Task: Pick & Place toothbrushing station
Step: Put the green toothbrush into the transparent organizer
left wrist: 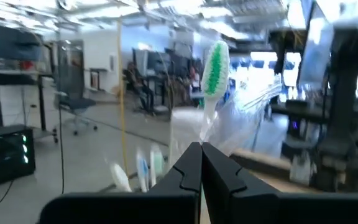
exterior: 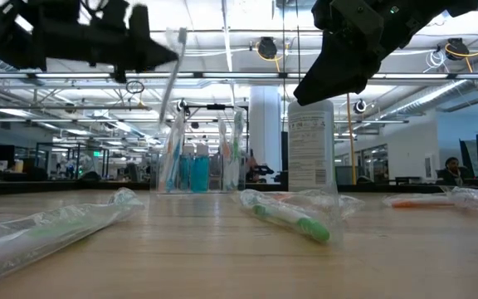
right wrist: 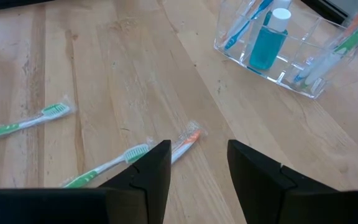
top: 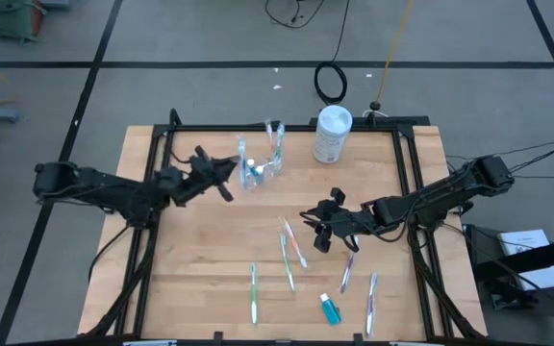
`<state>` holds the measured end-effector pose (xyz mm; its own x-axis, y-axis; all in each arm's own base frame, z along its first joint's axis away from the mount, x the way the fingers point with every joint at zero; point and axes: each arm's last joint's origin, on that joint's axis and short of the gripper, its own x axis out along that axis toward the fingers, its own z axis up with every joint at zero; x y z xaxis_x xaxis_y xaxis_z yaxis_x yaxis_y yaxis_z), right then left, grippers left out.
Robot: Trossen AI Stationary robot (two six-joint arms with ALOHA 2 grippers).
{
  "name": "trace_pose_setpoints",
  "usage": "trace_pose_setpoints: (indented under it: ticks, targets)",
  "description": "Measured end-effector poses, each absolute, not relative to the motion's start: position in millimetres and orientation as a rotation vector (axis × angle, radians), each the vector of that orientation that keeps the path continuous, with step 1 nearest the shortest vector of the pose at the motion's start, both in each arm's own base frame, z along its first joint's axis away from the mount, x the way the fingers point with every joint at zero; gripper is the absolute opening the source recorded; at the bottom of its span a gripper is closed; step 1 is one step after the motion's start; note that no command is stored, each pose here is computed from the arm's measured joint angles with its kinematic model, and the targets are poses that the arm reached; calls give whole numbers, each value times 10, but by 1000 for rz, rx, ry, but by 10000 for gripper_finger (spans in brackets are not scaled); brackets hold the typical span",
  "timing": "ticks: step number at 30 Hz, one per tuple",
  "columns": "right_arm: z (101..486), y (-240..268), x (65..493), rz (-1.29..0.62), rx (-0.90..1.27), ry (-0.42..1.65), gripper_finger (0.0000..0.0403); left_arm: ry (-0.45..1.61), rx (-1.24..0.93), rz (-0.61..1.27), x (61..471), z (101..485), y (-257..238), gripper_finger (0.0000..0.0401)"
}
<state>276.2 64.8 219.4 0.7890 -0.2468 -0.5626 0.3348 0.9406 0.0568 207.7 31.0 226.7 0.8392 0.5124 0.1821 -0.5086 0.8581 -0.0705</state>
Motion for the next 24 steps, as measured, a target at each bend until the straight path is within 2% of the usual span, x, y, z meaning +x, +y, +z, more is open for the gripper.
trace_pose_setpoints:
  ticks: [10,17,24]
  targets:
    - [2194,648,2762,-315,157,583,153,-144,-4,575,2279,1961,416,3]
    - [2194,648,2762,-315,159,583,153,-15,-23,630,2371,1659,493,3]
    - [2194,648,2762,-315,158,583,153,-5,-47,733,2370,1609,485,3]
